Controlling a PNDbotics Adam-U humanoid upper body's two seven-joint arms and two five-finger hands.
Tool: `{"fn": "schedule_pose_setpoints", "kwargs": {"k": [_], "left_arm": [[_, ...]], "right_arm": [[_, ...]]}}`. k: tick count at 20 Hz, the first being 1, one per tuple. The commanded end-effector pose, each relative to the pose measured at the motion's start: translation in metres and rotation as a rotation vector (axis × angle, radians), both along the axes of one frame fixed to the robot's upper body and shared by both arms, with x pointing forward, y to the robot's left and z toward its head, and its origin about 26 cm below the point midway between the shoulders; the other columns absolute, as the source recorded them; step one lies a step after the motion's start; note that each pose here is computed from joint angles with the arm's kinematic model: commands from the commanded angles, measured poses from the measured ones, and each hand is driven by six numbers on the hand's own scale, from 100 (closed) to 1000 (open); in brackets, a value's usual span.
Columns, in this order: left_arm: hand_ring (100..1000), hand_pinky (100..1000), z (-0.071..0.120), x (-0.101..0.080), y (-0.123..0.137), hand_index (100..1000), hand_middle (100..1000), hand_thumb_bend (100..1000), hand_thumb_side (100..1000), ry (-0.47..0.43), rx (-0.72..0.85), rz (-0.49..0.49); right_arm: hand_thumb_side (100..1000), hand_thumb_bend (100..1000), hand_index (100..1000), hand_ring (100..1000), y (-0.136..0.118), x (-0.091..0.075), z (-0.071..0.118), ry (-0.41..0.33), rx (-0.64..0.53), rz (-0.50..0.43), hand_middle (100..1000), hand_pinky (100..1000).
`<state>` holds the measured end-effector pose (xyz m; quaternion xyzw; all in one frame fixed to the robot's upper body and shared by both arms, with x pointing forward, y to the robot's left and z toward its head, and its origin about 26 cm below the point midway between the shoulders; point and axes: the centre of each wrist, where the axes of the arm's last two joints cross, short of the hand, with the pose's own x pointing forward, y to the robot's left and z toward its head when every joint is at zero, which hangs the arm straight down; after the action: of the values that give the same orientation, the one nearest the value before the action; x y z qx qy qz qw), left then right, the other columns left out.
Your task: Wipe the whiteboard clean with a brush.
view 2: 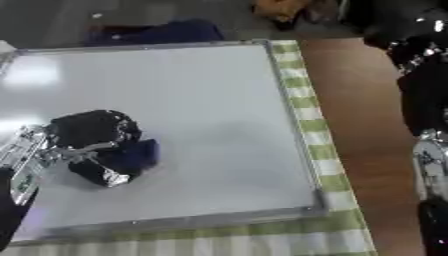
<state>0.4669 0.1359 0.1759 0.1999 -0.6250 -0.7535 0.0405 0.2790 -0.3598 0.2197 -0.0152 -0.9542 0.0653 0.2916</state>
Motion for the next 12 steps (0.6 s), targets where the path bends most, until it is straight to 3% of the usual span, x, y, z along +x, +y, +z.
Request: {"fn": "schedule_pose_setpoints", "kwargs": {"k": [1,12], "left_arm": [[614,658,0.006,0.004,0.022,100,397,232,456,-0.004,0.044,0.042],[576,649,0.035,0.011,0.069,100,340,219,454,-0.033,0.006,0.133]], "right_arm": [[1000,206,592,643,-0.002,-0.003,0.008,-0.025,-0.017,-0.007,514,757],[1000,209,592,644,-0.004,-0.004,0.007,-0.024,-0.018,-0.02,514,760]]}}
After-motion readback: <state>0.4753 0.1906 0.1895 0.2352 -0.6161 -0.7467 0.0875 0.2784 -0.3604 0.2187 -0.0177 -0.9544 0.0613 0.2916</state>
